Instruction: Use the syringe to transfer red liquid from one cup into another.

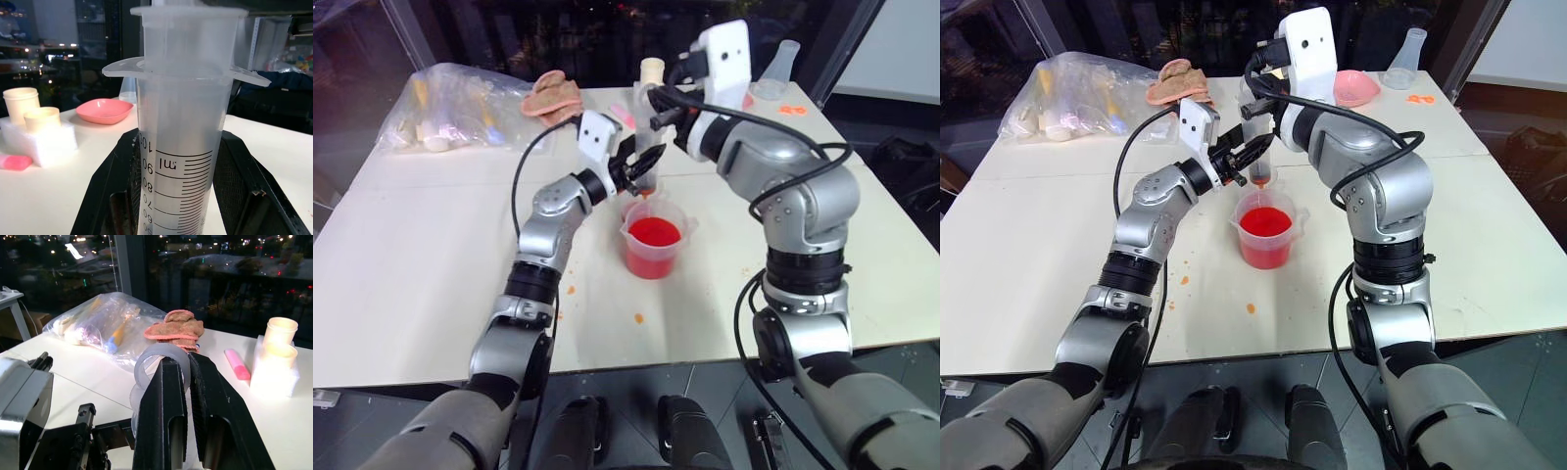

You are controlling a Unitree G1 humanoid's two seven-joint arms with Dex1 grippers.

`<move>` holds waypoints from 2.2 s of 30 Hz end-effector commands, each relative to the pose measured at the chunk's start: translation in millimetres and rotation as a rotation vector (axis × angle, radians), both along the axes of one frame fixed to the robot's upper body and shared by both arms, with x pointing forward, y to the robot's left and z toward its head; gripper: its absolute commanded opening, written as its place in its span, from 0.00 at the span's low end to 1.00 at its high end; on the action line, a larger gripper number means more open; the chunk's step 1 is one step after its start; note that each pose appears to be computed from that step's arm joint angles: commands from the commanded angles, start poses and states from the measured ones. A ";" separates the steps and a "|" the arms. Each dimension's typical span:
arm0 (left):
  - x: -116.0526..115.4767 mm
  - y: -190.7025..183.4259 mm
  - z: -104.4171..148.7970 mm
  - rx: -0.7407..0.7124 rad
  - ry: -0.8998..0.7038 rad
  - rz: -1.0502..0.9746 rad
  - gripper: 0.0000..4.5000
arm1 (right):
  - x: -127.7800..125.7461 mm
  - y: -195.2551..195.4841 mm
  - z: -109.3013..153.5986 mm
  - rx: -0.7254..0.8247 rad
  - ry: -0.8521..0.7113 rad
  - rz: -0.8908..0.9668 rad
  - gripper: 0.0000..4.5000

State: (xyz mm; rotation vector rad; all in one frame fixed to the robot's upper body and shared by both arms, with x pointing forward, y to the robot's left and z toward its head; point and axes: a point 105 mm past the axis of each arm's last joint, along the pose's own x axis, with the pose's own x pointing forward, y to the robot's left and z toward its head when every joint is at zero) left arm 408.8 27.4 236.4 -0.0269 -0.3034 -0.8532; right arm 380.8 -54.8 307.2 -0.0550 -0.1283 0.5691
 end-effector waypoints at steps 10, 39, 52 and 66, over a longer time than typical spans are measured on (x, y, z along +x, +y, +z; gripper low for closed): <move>-14.3 3.5 70.6 -0.065 -0.212 -0.005 0.33 | -5.0 32.5 -33.1 -0.067 0.086 0.135 0.00; -15.8 10.7 68.5 -0.117 -0.134 -0.006 0.33 | -18.3 -38.4 7.6 -0.007 0.061 0.053 0.68; -11.0 30.7 105.1 -0.223 0.014 -0.017 0.33 | -69.4 -91.7 10.6 0.020 0.077 0.111 0.68; 21.1 109.4 42.2 0.175 0.792 0.577 0.33 | -66.6 -107.7 -22.2 -0.036 0.164 0.038 0.68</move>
